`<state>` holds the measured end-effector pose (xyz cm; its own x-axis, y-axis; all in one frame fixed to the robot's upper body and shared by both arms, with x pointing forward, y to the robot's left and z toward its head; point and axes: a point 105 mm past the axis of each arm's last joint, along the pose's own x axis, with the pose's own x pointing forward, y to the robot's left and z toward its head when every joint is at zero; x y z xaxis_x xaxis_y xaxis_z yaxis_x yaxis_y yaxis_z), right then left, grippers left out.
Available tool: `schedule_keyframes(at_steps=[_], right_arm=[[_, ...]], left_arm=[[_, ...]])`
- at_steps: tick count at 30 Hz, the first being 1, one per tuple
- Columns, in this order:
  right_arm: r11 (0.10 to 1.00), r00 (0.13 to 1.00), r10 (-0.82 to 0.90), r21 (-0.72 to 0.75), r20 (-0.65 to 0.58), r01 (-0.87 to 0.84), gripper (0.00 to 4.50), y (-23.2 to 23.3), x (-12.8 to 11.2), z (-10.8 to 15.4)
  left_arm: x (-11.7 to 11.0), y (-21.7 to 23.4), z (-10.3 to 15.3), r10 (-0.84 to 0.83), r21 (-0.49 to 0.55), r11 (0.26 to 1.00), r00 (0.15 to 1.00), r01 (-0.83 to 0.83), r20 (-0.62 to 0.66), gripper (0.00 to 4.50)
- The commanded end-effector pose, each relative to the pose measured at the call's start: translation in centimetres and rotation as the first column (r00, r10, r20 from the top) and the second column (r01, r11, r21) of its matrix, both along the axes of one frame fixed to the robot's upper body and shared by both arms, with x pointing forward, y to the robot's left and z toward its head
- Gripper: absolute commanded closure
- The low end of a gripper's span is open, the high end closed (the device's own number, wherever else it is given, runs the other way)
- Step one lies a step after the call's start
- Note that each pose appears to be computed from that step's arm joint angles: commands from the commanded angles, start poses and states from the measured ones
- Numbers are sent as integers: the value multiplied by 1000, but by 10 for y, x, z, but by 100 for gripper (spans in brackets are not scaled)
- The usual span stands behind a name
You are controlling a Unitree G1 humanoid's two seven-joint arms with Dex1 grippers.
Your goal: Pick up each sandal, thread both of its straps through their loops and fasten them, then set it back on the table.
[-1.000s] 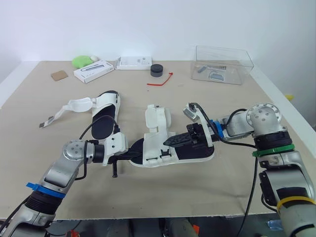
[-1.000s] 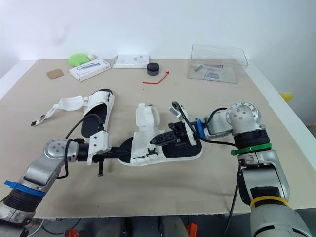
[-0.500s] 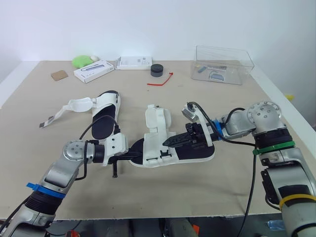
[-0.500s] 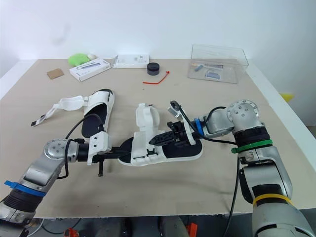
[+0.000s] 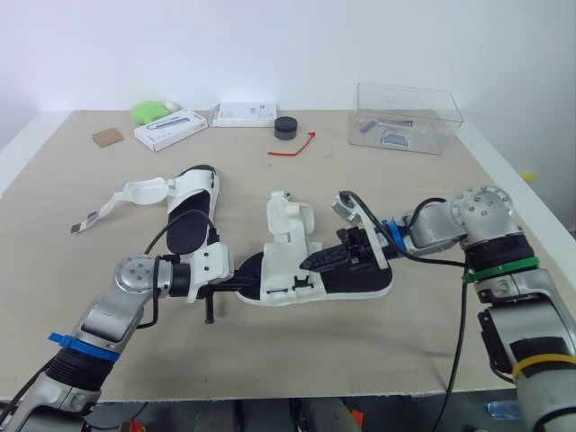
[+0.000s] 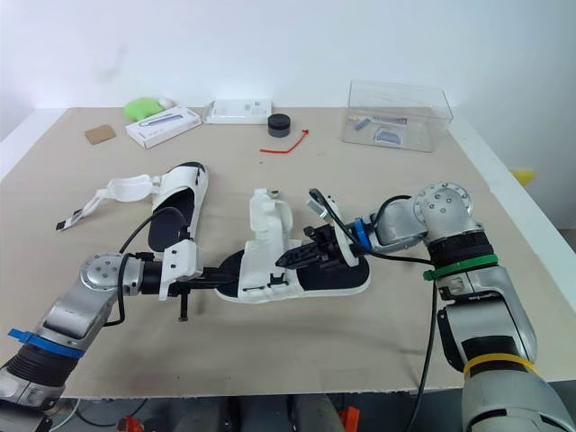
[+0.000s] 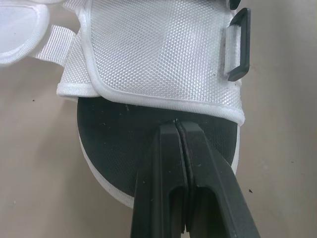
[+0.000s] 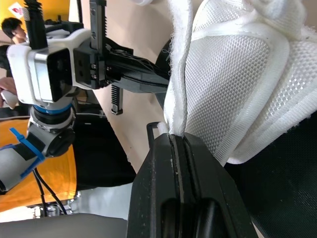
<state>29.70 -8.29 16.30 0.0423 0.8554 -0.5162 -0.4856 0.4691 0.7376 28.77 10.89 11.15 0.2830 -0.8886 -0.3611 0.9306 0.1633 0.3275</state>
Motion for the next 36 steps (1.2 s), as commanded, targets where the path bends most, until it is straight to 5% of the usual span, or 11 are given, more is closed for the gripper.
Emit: schedule_keyframes(at_steps=[1, 17, 25, 31, 36], right_arm=[[998, 997, 56, -22, 44, -55, 445, 1, -8, 6], [995, 992, 99, -41, 84, -95, 445, 2, -13, 16], [989, 989, 112, -106, 97, -102, 445, 0, -20, -1], [991, 977, 105, -101, 187, -87, 227, 3, -16, 7], [997, 969, 46, -78, 244, -28, 227, 5, 0, 21]], left_arm=[[2, 3, -2, 15, 14, 1000, 1000, -15, -3, 450], [2, 2, -4, 11, 17, 1000, 1000, -11, -3, 450], [2, 1, -5, 9, 17, 1000, 1000, -9, -4, 450], [1, 1, -7, 8, 20, 1000, 1000, -7, -8, 450], [0, 1, -7, 4, 22, 1000, 1000, -4, -8, 450]])
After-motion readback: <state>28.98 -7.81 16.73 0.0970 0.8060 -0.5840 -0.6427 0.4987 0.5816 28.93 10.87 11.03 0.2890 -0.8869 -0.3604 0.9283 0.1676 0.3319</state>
